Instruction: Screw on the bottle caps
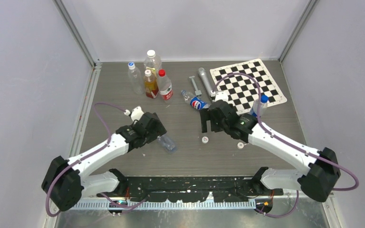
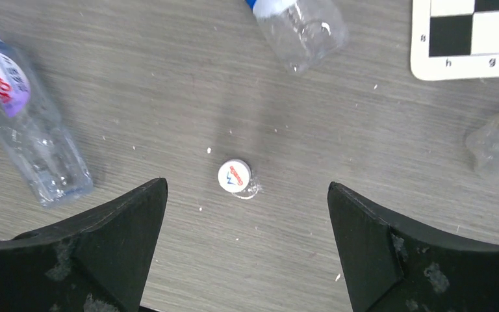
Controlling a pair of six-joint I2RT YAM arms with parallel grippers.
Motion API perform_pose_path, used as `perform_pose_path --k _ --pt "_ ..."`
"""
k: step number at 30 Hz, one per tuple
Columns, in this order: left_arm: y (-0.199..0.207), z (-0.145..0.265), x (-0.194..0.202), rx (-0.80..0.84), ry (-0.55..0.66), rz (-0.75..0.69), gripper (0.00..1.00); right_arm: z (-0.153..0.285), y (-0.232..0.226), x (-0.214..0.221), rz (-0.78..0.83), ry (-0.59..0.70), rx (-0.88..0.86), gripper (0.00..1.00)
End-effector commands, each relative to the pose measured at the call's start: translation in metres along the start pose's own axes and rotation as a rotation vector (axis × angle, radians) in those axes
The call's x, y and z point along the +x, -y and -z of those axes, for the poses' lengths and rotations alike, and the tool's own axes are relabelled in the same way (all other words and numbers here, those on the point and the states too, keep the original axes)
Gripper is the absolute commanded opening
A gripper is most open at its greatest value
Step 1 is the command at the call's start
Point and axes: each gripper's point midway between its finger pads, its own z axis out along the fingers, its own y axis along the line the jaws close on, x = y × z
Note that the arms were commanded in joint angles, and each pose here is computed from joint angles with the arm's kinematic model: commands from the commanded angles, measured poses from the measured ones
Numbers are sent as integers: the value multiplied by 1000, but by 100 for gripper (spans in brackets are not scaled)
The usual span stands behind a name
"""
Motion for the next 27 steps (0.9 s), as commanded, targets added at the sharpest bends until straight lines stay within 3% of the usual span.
perform_pose_path --k 1,11,16,27 --pt "20 -11 2 -11 90 87 99 11 3 -33 -29 179 -21 100" --pt "2 -29 26 -163 134 64 97 0 10 -20 -37 181 -7 100" --pt "-2 -39 30 -185 137 50 91 -6 8 -13 -50 149 -10 99" --pt "1 -36 31 -159 110 -66 57 -21 -1 13 -112 31 -53 94"
